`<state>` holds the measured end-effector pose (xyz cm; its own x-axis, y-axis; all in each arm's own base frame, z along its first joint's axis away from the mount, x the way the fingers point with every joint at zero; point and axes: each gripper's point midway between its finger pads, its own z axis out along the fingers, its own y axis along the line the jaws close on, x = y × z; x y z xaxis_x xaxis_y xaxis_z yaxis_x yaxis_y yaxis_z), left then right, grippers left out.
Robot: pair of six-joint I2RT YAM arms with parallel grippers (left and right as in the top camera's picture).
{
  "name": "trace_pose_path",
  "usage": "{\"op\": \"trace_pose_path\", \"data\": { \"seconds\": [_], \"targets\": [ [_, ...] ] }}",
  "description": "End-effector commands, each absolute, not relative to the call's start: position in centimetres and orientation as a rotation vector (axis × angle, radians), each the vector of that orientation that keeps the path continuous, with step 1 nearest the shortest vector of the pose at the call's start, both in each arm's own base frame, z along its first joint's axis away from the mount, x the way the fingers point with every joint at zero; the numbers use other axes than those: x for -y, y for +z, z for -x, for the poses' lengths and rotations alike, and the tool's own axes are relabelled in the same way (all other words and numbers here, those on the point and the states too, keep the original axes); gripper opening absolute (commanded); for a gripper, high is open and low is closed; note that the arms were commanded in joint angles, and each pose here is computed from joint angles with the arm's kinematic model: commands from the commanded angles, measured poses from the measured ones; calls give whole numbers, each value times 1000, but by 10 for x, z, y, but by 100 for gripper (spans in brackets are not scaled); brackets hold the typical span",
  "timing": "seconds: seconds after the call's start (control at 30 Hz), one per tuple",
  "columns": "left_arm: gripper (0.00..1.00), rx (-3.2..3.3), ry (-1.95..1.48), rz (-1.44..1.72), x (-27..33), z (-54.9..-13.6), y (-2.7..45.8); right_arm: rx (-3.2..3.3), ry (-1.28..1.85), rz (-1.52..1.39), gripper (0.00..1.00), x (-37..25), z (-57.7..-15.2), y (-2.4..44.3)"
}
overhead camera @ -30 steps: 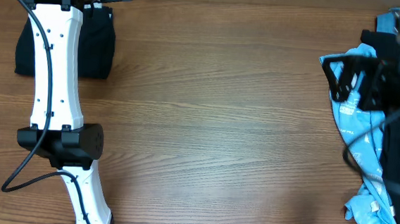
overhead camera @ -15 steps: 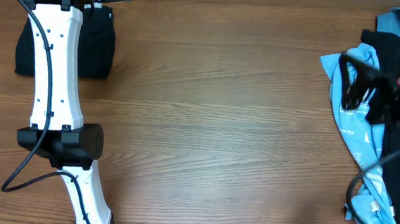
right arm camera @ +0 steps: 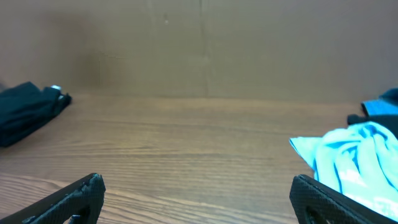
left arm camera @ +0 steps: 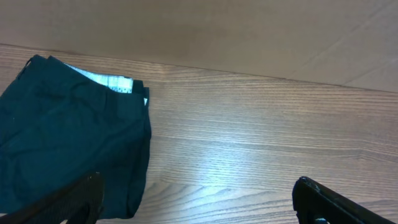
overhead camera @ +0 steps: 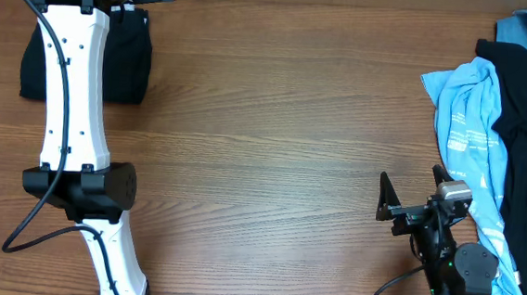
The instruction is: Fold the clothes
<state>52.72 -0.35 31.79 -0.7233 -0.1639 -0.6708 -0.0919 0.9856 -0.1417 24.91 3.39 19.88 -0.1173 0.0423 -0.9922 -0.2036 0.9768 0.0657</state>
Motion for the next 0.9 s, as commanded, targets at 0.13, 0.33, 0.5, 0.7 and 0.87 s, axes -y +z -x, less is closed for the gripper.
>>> {"op": "trace_pose_path", "data": {
  "seconds": [0.13,0.33,0.5,0.7,0.87],
  "targets": [
    [100,-2388,-134,187,2,-529,315,-1700,104,21,100,-12,-250,161],
    [100,-2388,-134,187,2,-529,315,-1687,126,42,100,-16,-248,153],
    [100,-2388,-134,187,2,-529,315,-1601,119,48,100,-16,-244,172],
    [100,-2388,-134,187,2,-529,315,-1601,120,49,100,-16,-244,172],
    [100,-2388,-134,188,2,-529,315,-1601,119,48,100,-16,-244,172]
  ]
}}
